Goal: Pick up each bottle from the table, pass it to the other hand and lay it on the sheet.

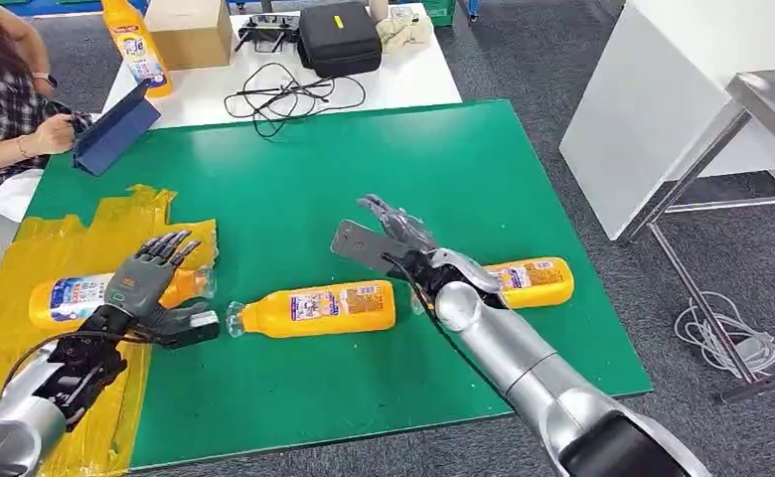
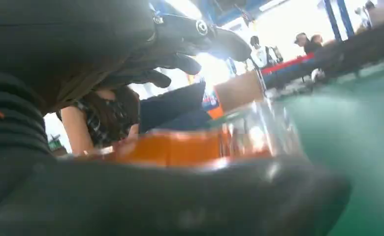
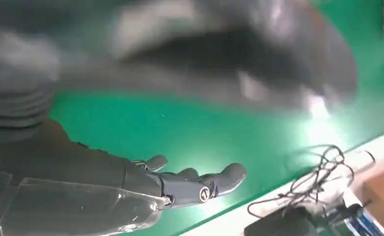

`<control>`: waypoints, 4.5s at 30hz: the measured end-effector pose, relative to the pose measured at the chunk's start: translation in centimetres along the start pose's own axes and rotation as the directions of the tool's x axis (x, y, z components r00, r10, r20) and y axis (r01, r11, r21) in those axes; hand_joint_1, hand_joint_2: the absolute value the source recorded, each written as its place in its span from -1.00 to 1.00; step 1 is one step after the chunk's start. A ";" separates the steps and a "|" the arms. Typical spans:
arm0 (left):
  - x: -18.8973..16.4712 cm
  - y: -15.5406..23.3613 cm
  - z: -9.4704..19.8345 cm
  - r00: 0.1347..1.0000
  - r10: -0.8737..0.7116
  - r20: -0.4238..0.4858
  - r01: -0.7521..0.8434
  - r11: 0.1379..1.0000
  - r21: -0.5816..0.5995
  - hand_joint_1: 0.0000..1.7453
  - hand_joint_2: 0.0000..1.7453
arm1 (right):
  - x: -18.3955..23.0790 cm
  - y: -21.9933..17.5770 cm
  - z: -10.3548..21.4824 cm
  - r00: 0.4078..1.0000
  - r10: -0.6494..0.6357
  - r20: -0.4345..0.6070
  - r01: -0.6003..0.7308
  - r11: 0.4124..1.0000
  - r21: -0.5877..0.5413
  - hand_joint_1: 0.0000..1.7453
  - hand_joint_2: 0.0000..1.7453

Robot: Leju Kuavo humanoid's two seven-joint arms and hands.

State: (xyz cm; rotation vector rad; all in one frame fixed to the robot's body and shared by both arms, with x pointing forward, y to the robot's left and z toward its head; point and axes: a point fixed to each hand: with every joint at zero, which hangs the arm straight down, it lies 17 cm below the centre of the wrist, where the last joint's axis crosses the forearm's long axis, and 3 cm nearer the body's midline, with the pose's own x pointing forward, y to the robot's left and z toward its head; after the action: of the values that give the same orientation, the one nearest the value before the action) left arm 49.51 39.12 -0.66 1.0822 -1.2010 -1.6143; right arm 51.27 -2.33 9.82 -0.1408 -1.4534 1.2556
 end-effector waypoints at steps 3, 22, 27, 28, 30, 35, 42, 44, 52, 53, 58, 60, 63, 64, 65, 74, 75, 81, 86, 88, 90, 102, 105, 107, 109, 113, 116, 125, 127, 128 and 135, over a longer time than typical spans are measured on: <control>-1.0 3.0 -0.6 0.995 0.090 -0.034 -0.085 0.988 0.132 -1.00 -1.00 | 0.2 1.1 -0.6 0.999 0.049 -0.014 -0.048 0.998 0.040 -1.00 1.00; -6.3 21.4 0.8 0.674 0.705 0.222 -0.579 0.317 0.752 -1.00 -1.00 | 0.2 6.9 -0.9 0.988 0.149 -0.044 -0.137 0.968 0.212 -1.00 1.00; -5.2 22.8 1.2 0.663 0.699 0.270 -0.593 0.270 0.758 -1.00 -1.00 | -1.0 8.5 -0.3 0.986 0.150 -0.068 -0.129 0.961 0.244 -1.00 1.00; -5.0 23.0 1.3 0.662 0.697 0.276 -0.596 0.266 0.758 -1.00 -1.00 | -1.1 8.6 -0.2 0.986 0.152 -0.070 -0.130 0.960 0.248 -1.00 1.00; -4.8 23.3 1.4 0.663 0.693 0.284 -0.597 0.259 0.760 -1.00 -1.00 | -1.4 8.8 -0.1 0.985 0.154 -0.076 -0.130 0.958 0.257 -1.00 1.00; -4.5 23.8 1.4 0.659 0.691 0.297 -0.600 0.245 0.761 -1.00 -1.00 | -2.6 10.0 0.5 0.979 0.172 -0.112 -0.133 0.945 0.297 -1.00 1.00; -4.0 24.2 1.2 0.652 0.693 0.309 -0.607 0.232 0.760 -1.00 -1.00 | -4.1 11.6 1.4 0.970 0.192 -0.146 -0.134 0.933 0.335 -1.00 1.00; -3.8 24.2 1.2 0.647 0.695 0.315 -0.612 0.226 0.758 -1.00 -1.00 | -4.6 11.9 1.6 0.966 0.204 -0.157 -0.141 0.930 0.341 -1.00 1.00; -2.4 24.5 0.8 0.630 0.696 0.345 -0.636 0.207 0.743 -1.00 -1.00 | -5.3 12.7 1.9 0.944 0.284 -0.167 -0.204 0.901 0.382 -1.00 1.00; -2.3 24.5 0.8 0.629 0.695 0.348 -0.638 0.207 0.742 -1.00 -1.00 | -5.2 12.8 1.9 0.942 0.293 -0.165 -0.212 0.898 0.387 -1.00 1.00; -1.9 24.5 0.7 0.608 0.705 0.364 -0.652 0.183 0.735 -1.00 -1.00 | -5.4 12.9 1.9 0.923 0.345 -0.169 -0.253 0.878 0.407 -1.00 1.00; -1.7 24.6 0.6 0.597 0.708 0.376 -0.662 0.170 0.730 -1.00 -1.00 | -5.6 13.0 2.0 0.913 0.370 -0.171 -0.273 0.867 0.417 -1.00 1.00; -1.6 24.7 0.6 0.586 0.712 0.386 -0.666 0.153 0.730 -1.00 -1.00 | -5.8 13.3 2.2 0.902 0.399 -0.166 -0.296 0.850 0.437 -0.14 1.00; -1.6 24.6 0.7 0.580 0.716 0.389 -0.668 0.145 0.730 -1.00 -1.00 | -5.9 13.5 2.3 0.899 0.407 -0.165 -0.300 0.844 0.445 0.80 1.00; -1.7 24.6 0.7 0.574 0.719 0.392 -0.669 0.136 0.730 -1.00 -1.00 | -5.9 13.6 2.3 0.894 0.417 -0.163 -0.308 0.838 0.450 0.80 1.00; -1.6 25.0 0.9 0.567 0.719 0.402 -0.666 0.114 0.737 -1.00 -1.00 | -5.8 13.8 2.4 0.883 0.445 -0.151 -0.335 0.821 0.463 0.88 1.00; -1.6 25.1 0.9 0.567 0.719 0.402 -0.666 0.113 0.737 -1.00 -1.00 | -5.8 13.9 2.3 0.883 0.446 -0.149 -0.336 0.820 0.463 0.88 1.00; -1.6 25.0 0.9 0.558 0.724 0.406 -0.669 0.102 0.736 -1.00 -1.00 | -5.8 14.0 2.4 0.881 0.451 -0.145 -0.340 0.815 0.469 1.00 1.00; -1.6 25.2 1.2 0.553 0.723 0.414 -0.667 0.086 0.740 -1.00 -1.00 | -5.8 14.1 2.5 0.877 0.459 -0.139 -0.347 0.808 0.475 1.00 1.00; -1.5 25.3 1.2 0.547 0.724 0.421 -0.673 0.080 0.736 -1.00 -1.00 | -5.9 14.1 2.5 0.875 0.463 -0.138 -0.351 0.806 0.477 1.00 1.00; -1.4 25.4 1.1 0.543 0.723 0.427 -0.677 0.076 0.732 -1.00 -1.00 | -5.9 14.1 2.5 0.875 0.464 -0.139 -0.352 0.806 0.476 1.00 1.00; -1.6 22.0 -1.6 0.078 0.866 0.493 -0.840 -0.210 0.501 -1.00 -1.00 | -5.2 8.1 0.2 0.970 0.103 -0.219 -0.072 0.986 0.149 1.00 1.00; -2.3 21.6 -1.5 0.057 0.869 0.492 -0.834 -0.229 0.502 -1.00 1.00 | -5.3 6.1 0.0 0.974 0.046 -0.220 -0.026 0.995 0.092 1.00 1.00; -2.7 21.6 -1.5 0.051 0.870 0.490 -0.832 -0.235 0.503 -1.00 1.00 | -5.4 5.4 -0.1 0.975 0.025 -0.219 -0.010 0.997 0.070 1.00 1.00; -3.0 21.5 -1.6 0.032 0.871 0.490 -0.829 -0.251 0.500 -1.00 1.00 | -5.1 4.5 -0.3 0.979 -0.008 -0.203 0.016 0.999 0.038 1.00 1.00; -3.4 20.6 -1.8 -0.140 0.850 0.508 -0.826 -0.383 0.414 -1.00 1.00 | -4.0 1.0 -0.6 0.986 -0.079 -0.144 0.069 0.995 -0.071 1.00 1.00; -2.5 19.3 -2.0 -0.312 0.811 0.495 -0.813 -0.497 0.303 -1.00 1.00 | -3.3 -1.5 -0.5 0.989 -0.102 -0.107 0.086 0.985 -0.147 1.00 1.00; 1.9 18.5 -2.3 -0.591 0.691 0.417 -0.745 -0.665 0.046 -1.00 1.00 | -0.7 -4.9 -0.5 0.992 -0.118 -0.034 0.108 0.968 -0.229 1.00 1.00; 3.2 18.9 -2.4 -0.614 0.682 0.398 -0.742 -0.671 0.004 -1.00 1.00 | 0.3 -5.3 -0.7 0.992 -0.124 -0.017 0.116 0.965 -0.236 1.00 1.00; 3.6 19.0 -2.4 -0.621 0.679 0.393 -0.740 -0.672 -0.009 -1.00 1.00 | 0.7 -5.5 -0.8 0.992 -0.126 -0.010 0.120 0.964 -0.239 1.00 1.00; 6.9 19.8 -2.4 -0.658 0.664 0.355 -0.733 -0.672 -0.100 -1.00 1.00 | 2.0 -6.4 -1.1 0.992 -0.128 0.016 0.128 0.960 -0.249 1.00 1.00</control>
State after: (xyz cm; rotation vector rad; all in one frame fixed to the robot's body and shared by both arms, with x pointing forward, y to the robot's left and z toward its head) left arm 52.24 28.11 17.13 -0.6433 -1.6478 0.3340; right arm 54.90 -2.97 15.50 -0.2121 -1.5916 0.9653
